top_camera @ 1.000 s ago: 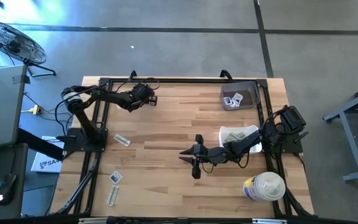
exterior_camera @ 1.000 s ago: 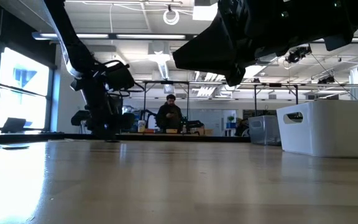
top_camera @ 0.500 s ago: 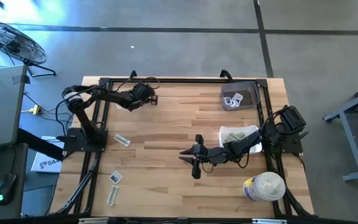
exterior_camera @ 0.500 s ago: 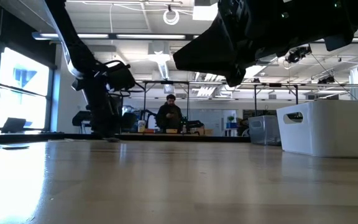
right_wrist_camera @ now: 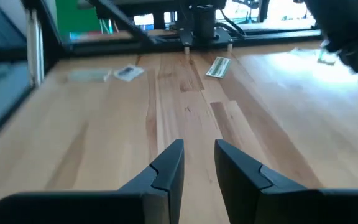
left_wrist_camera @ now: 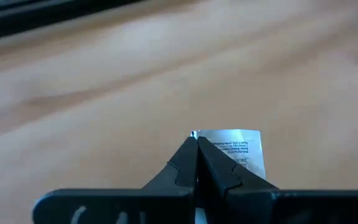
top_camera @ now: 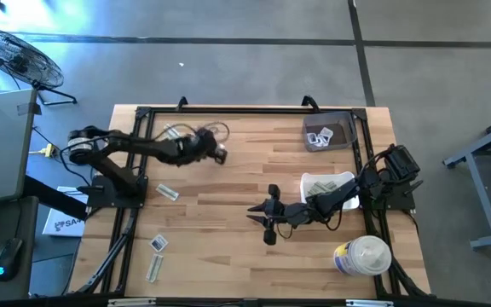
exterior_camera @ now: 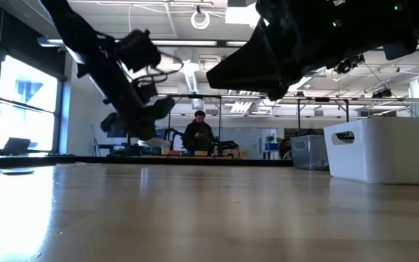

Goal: Pick & Place First Aid Supplies
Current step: Put the alcohol pad into the black bin

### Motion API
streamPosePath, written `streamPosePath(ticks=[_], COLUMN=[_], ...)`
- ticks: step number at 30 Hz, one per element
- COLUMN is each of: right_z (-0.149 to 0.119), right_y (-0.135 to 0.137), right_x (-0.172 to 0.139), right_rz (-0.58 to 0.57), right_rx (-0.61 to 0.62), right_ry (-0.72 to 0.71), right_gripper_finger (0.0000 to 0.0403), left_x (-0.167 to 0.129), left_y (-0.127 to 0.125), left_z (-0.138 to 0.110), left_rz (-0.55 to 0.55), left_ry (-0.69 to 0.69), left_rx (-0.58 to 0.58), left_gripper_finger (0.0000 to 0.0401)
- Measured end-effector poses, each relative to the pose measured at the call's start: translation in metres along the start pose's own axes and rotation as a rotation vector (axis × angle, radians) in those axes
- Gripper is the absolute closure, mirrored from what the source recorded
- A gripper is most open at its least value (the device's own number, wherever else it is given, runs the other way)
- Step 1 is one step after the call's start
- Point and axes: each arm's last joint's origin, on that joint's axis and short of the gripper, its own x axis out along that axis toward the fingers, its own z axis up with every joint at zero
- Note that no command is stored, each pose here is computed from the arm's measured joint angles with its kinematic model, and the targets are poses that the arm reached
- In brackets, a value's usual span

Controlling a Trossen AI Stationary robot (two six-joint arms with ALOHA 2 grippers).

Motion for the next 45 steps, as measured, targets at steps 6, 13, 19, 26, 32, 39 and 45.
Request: streamPosePath(ticks=[6, 13, 19, 26, 32, 39, 45], right_z=[-0.004, 0.004, 0.012, 0.014, 0.016, 0.02, 0.021], right_y=[0.018, 0.035, 0.036, 0.028, 0.02, 0.014, 0.01], right_x=[-0.008, -0.012, -0.006, -0.001, 0.004, 0.007, 0.01], right_rz=[-0.029, -0.122, -0.031, -0.022, 0.0, 0.01, 0.11], right_rx=[-0.294, -0.515, -0.607, -0.658, -0.656, -0.672, -0.697], right_ry=[0.008, 0.017, 0.006, 0.01, 0.009, -0.008, -0.025], right_gripper_finger=[0.032, 0.032, 0.032, 0.0318, 0.0288, 0.027, 0.0273], left_x=[-0.04, -0.087, -0.107, -0.108, -0.106, -0.098, -0.097], left_y=[-0.057, -0.099, -0.112, -0.113, -0.117, -0.119, -0.12], left_z=[-0.031, -0.063, -0.077, -0.077, -0.077, -0.086, -0.086], left_rz=[-0.334, -0.733, -0.83, -0.842, -0.86, -0.846, -0.846], left_ry=[-0.014, -0.012, -0.043, -0.026, -0.061, -0.019, -0.014], left_rx=[0.125, 0.305, 0.312, 0.281, 0.243, 0.225, 0.207], left_gripper_finger=[0.04, 0.04, 0.04, 0.04, 0.0401, 0.0401, 0.0401])
